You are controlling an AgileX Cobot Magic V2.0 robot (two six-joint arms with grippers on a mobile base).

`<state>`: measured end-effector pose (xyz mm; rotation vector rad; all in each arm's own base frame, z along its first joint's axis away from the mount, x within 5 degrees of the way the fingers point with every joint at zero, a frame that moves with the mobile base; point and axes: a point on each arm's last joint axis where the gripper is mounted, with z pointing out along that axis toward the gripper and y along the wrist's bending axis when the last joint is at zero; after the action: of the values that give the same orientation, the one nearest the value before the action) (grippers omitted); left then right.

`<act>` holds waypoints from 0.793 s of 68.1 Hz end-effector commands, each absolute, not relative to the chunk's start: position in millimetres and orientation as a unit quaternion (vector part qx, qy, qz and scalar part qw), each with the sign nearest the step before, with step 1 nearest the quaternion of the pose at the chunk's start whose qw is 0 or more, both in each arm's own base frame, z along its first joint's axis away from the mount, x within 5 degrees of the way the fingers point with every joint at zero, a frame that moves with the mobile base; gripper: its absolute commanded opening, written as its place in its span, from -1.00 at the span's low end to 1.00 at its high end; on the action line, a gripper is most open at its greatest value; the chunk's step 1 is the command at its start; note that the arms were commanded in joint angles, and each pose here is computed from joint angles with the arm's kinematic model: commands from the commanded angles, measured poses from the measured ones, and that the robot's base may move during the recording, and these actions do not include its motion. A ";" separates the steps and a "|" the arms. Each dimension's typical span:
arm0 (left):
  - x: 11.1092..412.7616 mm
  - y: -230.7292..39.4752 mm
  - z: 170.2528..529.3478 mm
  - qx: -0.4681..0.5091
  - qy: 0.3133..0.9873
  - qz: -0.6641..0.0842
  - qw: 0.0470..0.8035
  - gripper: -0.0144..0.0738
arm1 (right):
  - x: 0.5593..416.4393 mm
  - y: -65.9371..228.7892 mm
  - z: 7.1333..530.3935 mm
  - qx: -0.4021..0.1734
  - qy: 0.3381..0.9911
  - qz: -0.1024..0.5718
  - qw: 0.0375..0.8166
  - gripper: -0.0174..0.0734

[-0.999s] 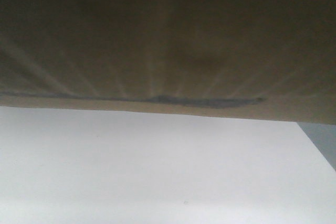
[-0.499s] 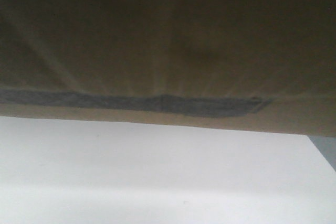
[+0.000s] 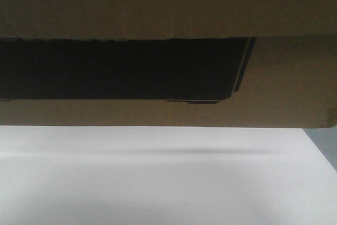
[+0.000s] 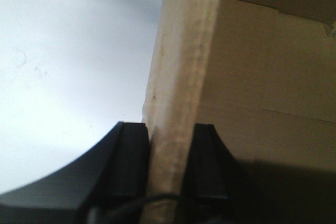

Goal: Grab box from left shelf to table start
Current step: 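Lower the held box with both grippers onto the white table, then open both grippers and release the box on the table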

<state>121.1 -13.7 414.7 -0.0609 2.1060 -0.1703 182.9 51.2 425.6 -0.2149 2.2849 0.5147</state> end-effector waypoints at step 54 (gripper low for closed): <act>254.5 -43.6 348.7 0.005 0.923 -0.102 0.371 -0.88 | 298.5 88.6 374.1 -0.084 0.899 0.236 0.360 0.07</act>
<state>253.3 -25.6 333.0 -0.0359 2.4713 -0.0816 302.5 72.4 339.9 -0.2363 2.5026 0.4358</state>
